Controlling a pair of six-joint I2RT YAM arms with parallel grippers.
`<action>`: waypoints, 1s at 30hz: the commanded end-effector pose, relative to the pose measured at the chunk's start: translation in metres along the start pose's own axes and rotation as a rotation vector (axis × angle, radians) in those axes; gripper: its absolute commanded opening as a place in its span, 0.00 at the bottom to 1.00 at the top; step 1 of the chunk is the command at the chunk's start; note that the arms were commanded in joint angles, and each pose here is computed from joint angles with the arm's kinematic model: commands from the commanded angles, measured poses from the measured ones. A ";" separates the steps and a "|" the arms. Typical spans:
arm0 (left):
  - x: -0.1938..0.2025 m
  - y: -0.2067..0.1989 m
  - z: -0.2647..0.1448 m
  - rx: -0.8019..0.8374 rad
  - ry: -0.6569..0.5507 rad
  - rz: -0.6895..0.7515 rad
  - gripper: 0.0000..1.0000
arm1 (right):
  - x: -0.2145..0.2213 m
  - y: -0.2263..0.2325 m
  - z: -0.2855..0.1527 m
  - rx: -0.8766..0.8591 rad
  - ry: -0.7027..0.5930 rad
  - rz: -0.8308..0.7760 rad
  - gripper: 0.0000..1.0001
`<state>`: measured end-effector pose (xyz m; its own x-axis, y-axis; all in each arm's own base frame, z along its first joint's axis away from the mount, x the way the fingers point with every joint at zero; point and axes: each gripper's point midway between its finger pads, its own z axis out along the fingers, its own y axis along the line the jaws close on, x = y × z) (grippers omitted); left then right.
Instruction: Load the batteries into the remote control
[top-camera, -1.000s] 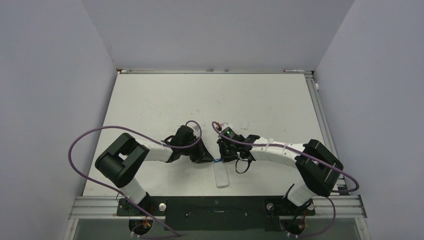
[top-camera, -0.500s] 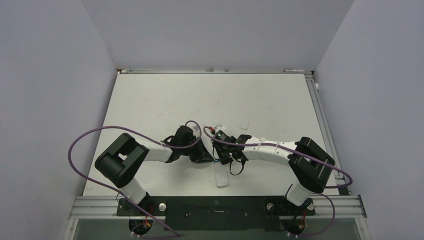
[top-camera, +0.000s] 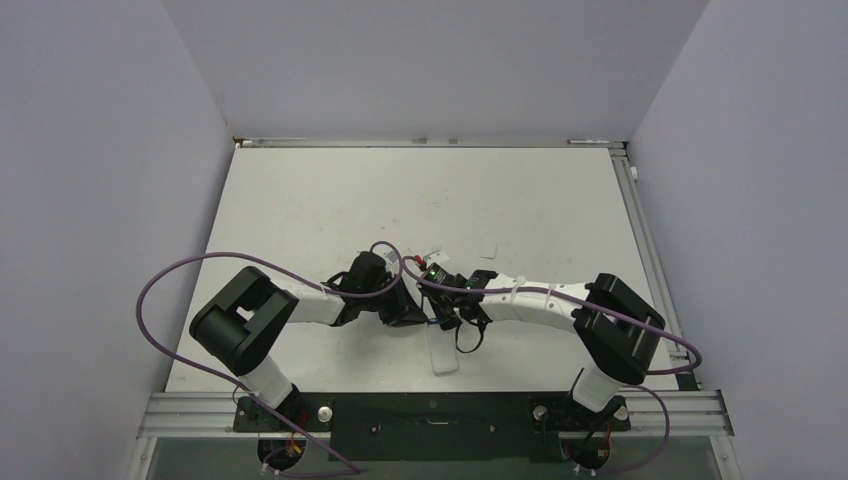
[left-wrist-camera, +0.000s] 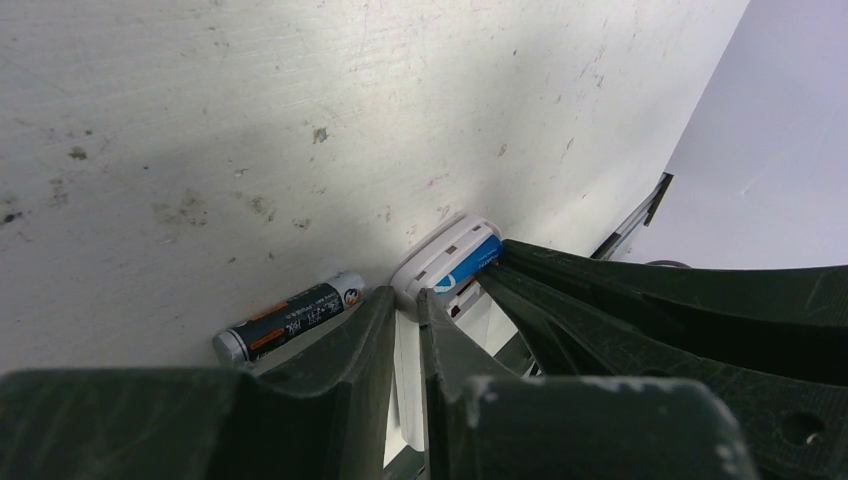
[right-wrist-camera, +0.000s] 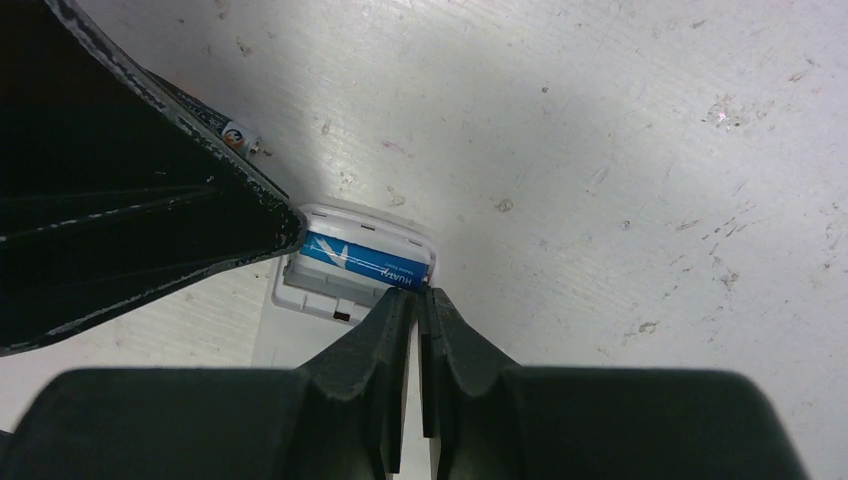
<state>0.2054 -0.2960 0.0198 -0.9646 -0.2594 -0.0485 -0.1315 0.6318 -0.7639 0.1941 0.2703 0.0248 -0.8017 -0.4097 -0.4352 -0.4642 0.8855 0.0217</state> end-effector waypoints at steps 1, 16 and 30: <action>-0.002 -0.020 -0.004 0.074 -0.011 0.039 0.10 | -0.006 0.020 -0.004 -0.066 -0.018 0.019 0.09; -0.002 -0.019 -0.004 0.064 -0.011 0.037 0.10 | -0.035 0.012 -0.028 -0.104 -0.127 0.101 0.19; -0.003 -0.020 -0.004 0.059 -0.014 0.037 0.10 | -0.024 0.003 -0.013 -0.091 -0.085 0.121 0.16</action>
<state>0.2052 -0.2964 0.0201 -0.9647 -0.2586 -0.0494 -0.1298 0.6304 -0.7653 0.2050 0.2747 0.0450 -0.8210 -0.3009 -0.4851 -0.4072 0.9043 0.1281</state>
